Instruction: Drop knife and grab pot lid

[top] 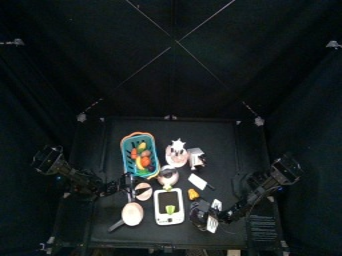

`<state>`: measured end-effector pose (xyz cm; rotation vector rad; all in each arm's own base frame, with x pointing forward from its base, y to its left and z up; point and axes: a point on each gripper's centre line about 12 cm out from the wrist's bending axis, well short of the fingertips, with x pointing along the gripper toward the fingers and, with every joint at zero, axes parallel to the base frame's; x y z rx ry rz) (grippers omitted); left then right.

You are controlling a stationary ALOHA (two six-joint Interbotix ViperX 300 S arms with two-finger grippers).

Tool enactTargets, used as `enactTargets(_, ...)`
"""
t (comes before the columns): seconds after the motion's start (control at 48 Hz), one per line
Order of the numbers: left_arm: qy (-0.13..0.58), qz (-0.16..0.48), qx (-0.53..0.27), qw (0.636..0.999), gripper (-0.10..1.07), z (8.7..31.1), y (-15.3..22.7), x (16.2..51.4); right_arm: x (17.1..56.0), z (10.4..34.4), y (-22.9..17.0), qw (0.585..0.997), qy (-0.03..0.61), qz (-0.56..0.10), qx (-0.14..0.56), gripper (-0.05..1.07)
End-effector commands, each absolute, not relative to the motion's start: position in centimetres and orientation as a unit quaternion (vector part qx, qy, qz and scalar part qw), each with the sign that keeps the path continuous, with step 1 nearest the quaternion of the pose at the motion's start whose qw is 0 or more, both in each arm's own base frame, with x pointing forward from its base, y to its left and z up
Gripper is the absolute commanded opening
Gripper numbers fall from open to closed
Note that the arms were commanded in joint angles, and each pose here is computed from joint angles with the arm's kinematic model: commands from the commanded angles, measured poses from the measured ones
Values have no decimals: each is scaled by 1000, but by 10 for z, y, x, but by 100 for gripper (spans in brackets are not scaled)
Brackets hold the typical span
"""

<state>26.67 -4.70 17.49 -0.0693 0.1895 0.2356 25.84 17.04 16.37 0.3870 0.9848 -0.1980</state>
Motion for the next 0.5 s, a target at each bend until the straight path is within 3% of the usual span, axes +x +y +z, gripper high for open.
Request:
enactTargets(0.0, 89, 119, -36, 988, 80, 178, -47, 269, 262, 168, 173, 860, 464, -91, 190, 75)
enactTargets(0.479, 90, 119, -36, 988, 80, 177, -47, 269, 276, 170, 164, 864, 454, -110, 187, 75)
